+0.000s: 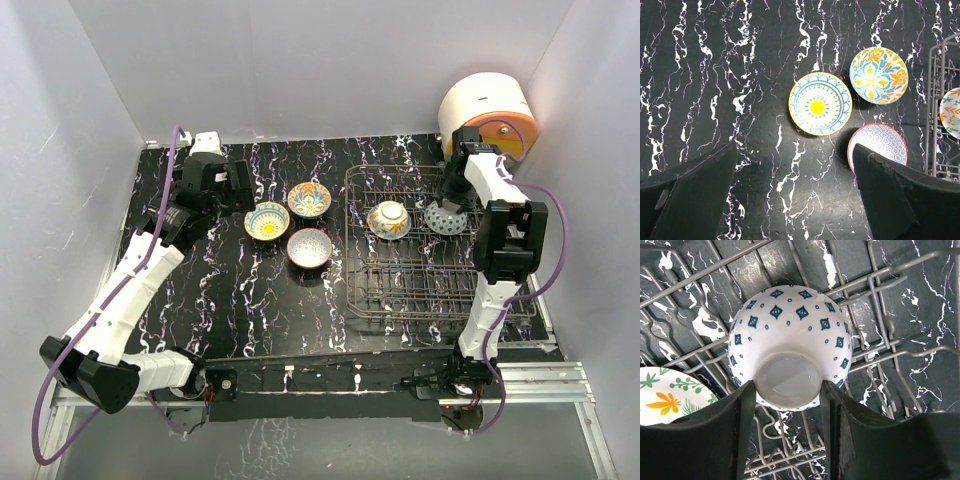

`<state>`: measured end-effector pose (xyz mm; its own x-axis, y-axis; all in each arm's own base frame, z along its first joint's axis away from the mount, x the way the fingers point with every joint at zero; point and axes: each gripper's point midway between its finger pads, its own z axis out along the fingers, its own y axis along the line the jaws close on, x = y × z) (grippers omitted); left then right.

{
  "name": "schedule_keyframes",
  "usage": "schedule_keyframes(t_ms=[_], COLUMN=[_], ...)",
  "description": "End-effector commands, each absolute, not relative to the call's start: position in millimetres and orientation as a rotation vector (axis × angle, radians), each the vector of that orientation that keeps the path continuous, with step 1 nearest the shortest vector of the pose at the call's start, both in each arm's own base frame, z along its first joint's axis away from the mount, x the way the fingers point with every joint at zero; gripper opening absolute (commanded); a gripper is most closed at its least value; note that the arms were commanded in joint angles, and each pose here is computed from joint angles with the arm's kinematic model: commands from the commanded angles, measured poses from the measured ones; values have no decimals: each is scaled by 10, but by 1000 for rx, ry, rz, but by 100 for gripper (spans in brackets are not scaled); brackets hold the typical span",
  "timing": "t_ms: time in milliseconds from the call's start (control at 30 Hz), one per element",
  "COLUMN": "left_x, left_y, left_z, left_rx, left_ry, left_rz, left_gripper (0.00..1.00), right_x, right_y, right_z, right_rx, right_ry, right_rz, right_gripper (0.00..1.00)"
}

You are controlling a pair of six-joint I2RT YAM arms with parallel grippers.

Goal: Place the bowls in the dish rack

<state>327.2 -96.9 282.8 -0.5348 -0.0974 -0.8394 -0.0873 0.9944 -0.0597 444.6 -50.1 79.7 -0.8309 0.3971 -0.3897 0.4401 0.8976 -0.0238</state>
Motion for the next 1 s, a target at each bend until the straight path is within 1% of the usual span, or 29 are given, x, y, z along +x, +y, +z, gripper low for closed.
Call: schedule_keyframes(t_ms=[0, 133, 167, 200, 667, 800, 967], left_x=[3259, 3259, 3262, 3261, 3272, 3285, 3291], left_y=[-936, -940, -947, -944, -959, -965, -977], left_z=[2917, 2918, 2925, 2934, 2942, 2939, 2938], left_rx=[-128, -128, -127, -128, -132, -132, -135], left_ry=[2109, 2107, 2106, 2104, 2103, 2104, 2106], left_rz=[-6, -10, -13, -13, -22, -21, -27], left_gripper=[97, 97, 97, 97, 97, 97, 97], right_x=[4394, 4433, 4449, 4477, 4798, 4893, 4990], right_y=[-643, -649, -642, -626, -345, -255, -92], right_z=[778, 898, 935, 983, 1554, 1648, 1610], right_rx=[637, 629, 626, 614, 548, 535, 517], right_ry=[2665, 2634, 2625, 2615, 2470, 2434, 2434], right_rz=[-244, -240, -230, -213, 6, 59, 94], right_gripper=[28, 17, 11, 8, 8, 8, 8])
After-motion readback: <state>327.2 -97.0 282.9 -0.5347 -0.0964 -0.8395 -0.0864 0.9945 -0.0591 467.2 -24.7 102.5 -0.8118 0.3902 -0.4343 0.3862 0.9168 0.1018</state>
